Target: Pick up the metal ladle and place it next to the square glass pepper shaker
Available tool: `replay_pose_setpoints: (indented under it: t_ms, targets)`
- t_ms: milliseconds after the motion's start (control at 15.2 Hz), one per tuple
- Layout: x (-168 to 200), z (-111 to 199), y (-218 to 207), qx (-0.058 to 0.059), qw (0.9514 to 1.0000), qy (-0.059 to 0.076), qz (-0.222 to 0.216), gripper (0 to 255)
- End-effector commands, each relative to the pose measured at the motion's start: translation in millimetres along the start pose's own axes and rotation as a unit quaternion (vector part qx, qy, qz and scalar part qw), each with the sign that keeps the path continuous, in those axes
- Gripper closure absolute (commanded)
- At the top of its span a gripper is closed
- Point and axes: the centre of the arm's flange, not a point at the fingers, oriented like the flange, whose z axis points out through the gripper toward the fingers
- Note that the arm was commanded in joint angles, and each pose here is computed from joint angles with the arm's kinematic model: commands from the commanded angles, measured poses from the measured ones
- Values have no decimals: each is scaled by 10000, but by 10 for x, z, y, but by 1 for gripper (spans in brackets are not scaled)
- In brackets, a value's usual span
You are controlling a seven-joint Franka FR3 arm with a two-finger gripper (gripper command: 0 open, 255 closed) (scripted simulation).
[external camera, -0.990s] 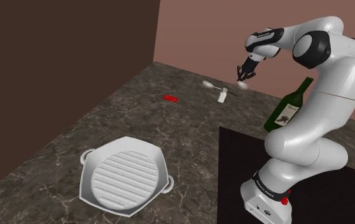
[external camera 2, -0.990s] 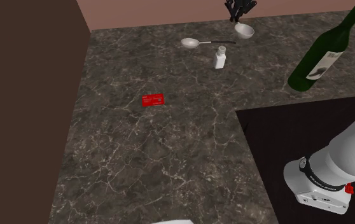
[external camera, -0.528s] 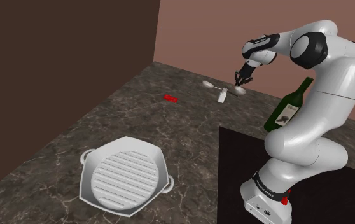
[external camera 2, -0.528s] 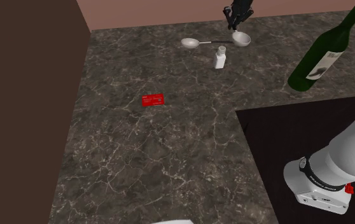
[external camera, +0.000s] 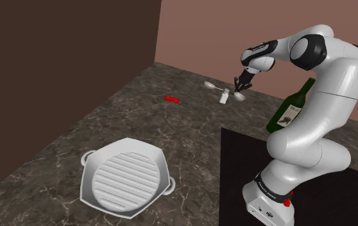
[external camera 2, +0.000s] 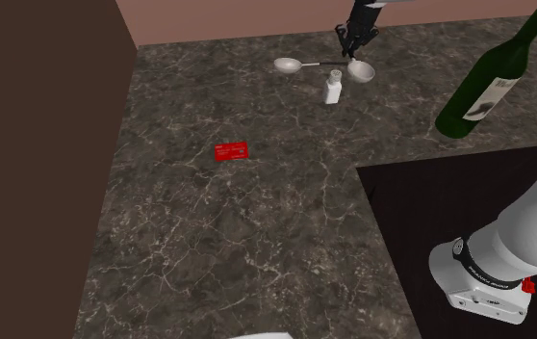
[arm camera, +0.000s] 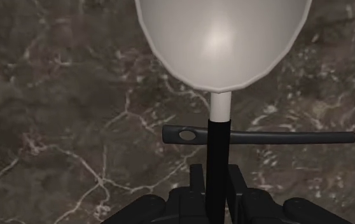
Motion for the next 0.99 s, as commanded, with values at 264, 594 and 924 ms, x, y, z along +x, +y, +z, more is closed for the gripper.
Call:
replay_pose_setpoints:
  t_ms: [264,594,924]
  targets:
    - [-13,167,24,1,10000,3,0,255]
    - [-13,167,24,1,10000,3,0,255]
    - [-13,167,24,1,10000,3,0,0]
